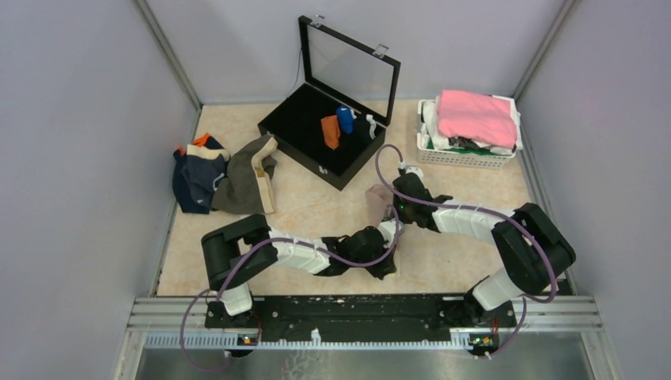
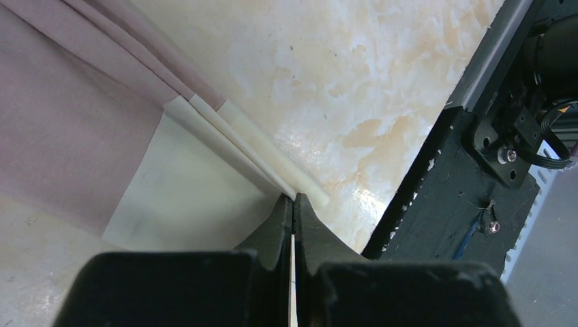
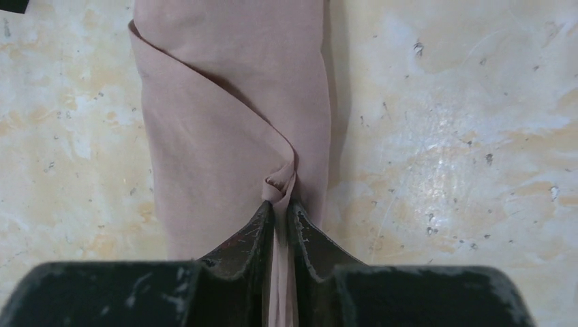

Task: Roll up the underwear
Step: Fold the underwear at the center of the board.

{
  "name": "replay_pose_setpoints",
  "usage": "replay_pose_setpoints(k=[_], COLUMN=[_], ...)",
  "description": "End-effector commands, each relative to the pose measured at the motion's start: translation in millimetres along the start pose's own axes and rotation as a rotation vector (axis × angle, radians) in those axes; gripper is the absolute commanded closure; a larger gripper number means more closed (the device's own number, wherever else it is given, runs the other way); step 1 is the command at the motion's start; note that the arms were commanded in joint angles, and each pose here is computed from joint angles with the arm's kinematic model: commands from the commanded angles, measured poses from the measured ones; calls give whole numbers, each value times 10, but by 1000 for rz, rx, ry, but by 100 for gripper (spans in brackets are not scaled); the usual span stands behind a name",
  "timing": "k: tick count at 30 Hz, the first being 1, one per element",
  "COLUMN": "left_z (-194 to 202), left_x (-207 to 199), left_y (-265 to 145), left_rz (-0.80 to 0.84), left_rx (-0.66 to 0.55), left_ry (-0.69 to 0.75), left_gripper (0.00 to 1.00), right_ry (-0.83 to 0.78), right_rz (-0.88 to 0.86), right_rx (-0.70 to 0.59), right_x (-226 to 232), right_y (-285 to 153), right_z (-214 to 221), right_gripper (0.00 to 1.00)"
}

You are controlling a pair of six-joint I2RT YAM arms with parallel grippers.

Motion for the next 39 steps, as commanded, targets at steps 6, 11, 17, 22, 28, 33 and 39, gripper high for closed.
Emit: replay_pose_setpoints(k=[6, 11, 17, 22, 28, 33, 39], left_z=[493, 454, 292, 35, -333, -590, -757], left_x=[89, 76, 0, -113, -288, -420, -383], left_y=[12, 17, -1, -42, -143, -327, -640], left_rz=[-16, -17, -6, 11, 44, 69, 22], left_rx=[184, 178, 150, 105, 40, -27, -134], left_ry=[5, 6, 10, 29, 61, 64, 28], left_gripper=[100, 98, 84, 68, 57, 52, 42], right_ry=[-12, -24, -35, -27, -17, -23, 19], right_rz=[-6, 18, 80, 91, 62, 79, 31], right_rx=[-176, -200, -227, -244, -240, -232, -210], right_x=[79, 36, -79, -137, -126, -171, -210], right_y=[-156, -236, -332, -410, -484, -561, -705], right_z=[-502, -559, -605, -595, -563, -567, -499], right_gripper=[76, 74, 72, 69, 61, 56, 48])
Point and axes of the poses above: each gripper's point midway between its finger pads, its own y axis out along the fingers, its own x axis along the line the jaws close on, z = x × y, the point moved 2 cm from there along -y, back along the fingers, and after that the axes turned 5 degrees about y, right-handed, at the moved point
